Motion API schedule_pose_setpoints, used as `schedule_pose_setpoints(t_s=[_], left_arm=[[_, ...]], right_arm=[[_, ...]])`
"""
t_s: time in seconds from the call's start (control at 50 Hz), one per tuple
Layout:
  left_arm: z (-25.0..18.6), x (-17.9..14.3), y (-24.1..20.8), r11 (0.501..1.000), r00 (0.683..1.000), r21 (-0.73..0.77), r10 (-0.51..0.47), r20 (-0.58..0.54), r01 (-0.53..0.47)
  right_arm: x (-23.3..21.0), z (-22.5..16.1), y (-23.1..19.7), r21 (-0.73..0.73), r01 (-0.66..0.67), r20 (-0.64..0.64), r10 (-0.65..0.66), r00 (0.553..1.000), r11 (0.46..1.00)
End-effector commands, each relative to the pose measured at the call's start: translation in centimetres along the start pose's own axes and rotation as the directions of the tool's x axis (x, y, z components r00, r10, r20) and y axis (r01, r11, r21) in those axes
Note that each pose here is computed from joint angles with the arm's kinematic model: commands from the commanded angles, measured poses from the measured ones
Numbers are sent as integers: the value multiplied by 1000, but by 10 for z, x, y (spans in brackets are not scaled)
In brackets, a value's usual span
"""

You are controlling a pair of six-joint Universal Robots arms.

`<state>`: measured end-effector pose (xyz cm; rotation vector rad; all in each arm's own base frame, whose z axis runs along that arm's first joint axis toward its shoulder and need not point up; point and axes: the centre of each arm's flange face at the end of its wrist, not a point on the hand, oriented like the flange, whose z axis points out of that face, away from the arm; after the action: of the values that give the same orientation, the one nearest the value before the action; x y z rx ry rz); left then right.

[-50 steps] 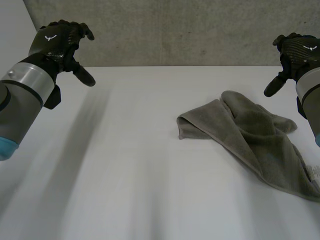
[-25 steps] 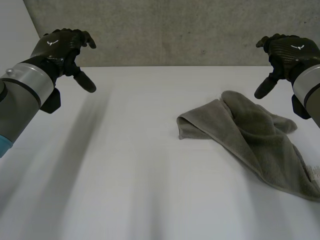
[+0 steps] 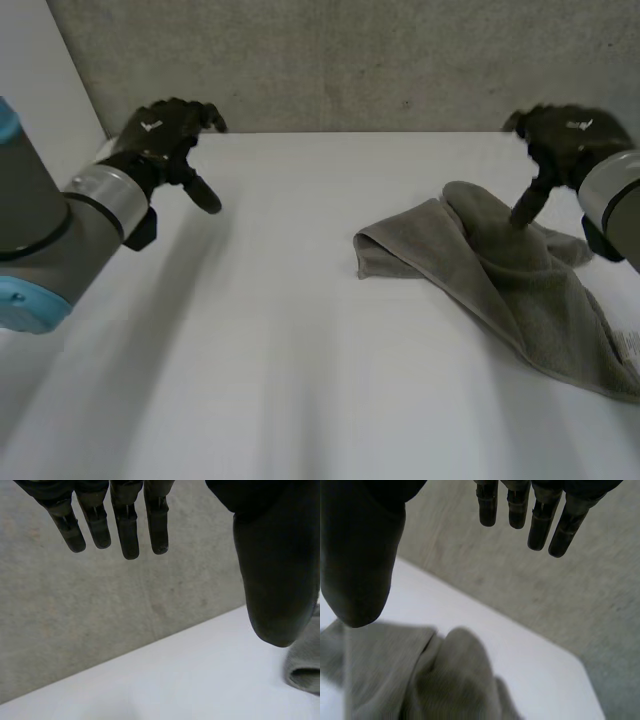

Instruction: Fold the towel.

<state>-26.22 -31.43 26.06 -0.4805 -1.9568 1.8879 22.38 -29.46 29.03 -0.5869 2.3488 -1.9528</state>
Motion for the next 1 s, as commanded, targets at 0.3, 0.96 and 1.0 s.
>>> schedule_pose_setpoints(t_s=[0.3, 0.96, 1.0], left_arm=[[12, 6, 34, 1000, 994, -18, -7, -107, 5], [11, -16, 4, 997, 999, 76, 13, -50, -10], [11, -19, 3, 997, 999, 77, 14, -44, -10]], right_arm=[[-31, 83, 127, -223, 74, 56, -64, 996, 972], [-220, -54, 37, 76, 64, 638, -98, 764, 995], [-221, -48, 44, 49, 88, 620, -99, 779, 995]])
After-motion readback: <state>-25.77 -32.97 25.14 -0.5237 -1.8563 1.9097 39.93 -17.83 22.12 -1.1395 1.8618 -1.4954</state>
